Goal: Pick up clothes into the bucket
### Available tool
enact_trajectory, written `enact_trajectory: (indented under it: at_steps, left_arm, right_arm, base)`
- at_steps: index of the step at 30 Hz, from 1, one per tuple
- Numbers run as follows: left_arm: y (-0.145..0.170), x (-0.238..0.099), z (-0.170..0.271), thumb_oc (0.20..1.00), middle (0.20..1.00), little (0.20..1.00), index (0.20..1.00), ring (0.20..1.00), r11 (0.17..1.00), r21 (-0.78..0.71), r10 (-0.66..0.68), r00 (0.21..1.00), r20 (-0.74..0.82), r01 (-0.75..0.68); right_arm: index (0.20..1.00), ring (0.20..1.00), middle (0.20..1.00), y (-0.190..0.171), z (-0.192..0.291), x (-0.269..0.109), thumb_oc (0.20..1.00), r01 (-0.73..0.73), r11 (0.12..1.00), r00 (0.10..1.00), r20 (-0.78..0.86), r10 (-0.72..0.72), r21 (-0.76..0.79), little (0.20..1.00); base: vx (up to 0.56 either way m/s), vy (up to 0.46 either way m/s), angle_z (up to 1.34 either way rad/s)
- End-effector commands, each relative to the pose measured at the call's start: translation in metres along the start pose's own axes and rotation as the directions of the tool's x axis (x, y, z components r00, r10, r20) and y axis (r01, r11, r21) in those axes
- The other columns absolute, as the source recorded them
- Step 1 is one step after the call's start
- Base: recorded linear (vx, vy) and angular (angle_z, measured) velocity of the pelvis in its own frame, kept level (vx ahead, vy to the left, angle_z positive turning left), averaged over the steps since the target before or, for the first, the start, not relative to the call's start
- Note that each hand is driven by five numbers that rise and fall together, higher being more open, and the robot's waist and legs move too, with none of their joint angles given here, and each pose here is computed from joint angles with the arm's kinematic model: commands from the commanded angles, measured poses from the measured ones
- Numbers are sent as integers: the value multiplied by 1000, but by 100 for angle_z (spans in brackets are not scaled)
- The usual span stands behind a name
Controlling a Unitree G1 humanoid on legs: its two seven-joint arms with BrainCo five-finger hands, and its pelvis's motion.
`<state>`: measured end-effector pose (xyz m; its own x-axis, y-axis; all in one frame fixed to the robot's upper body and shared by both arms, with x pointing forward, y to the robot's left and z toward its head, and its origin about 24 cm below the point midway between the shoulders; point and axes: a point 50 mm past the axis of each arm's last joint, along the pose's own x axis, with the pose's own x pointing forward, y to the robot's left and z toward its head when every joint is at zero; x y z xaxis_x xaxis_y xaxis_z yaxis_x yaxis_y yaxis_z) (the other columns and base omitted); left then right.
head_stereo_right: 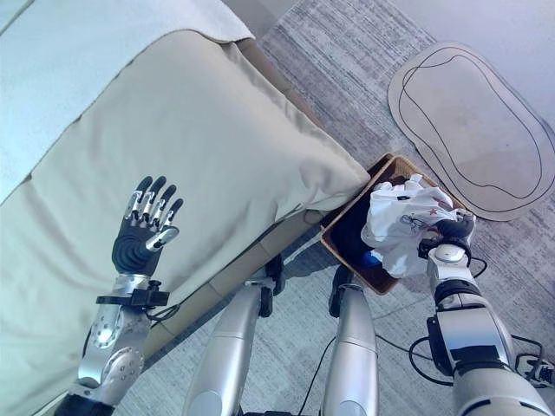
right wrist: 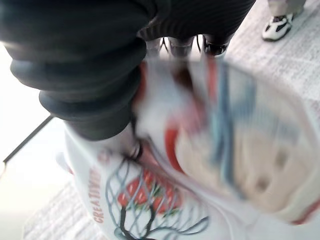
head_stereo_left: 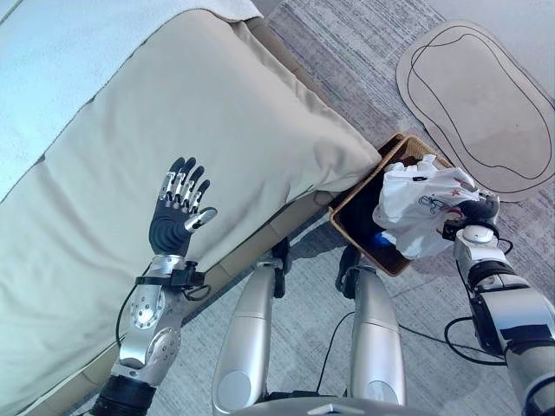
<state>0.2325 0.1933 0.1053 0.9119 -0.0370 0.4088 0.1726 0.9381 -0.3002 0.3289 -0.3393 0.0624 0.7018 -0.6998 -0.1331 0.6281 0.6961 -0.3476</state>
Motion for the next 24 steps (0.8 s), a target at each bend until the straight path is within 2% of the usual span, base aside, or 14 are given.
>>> enact_trajectory:
  at_steps: [1,11,17,22,24]
  left_arm:
    - [-7,-6,6,1000,1000,1000,1000,1000,1000,-4,-17,998,61,17]
    - [-3,-2,4,1000,1000,1000,1000,1000,1000,5,0,998,60,-1]
    - [2,-2,3,1000,1000,1000,1000,1000,1000,16,9,998,57,-10]
    - [6,-1,0,1000,1000,1000,1000,1000,999,28,38,998,58,-40]
    - [16,-6,-6,1000,1000,1000,1000,1000,994,49,95,995,36,-97]
  right_arm:
    - [1000,1000,1000,-19,-13,3,1000,48,998,998,-26,-49,-49,1000]
    - [1000,1000,1000,-17,-42,-7,1000,38,999,994,-105,-42,-36,1000]
    - [1000,1000,1000,-13,-49,-12,1000,22,1000,995,-97,-21,9,1000]
    - [1000,1000,1000,1,-60,-28,1000,-36,996,998,-38,40,77,1000]
    - [1000,1000,1000,14,-60,-48,1000,-137,978,989,71,127,156,1000]
  base:
    - [0,0,0]
    - [5,-2,1]
    - [24,2,0]
    - [65,-16,5]
    - [94,-25,-4]
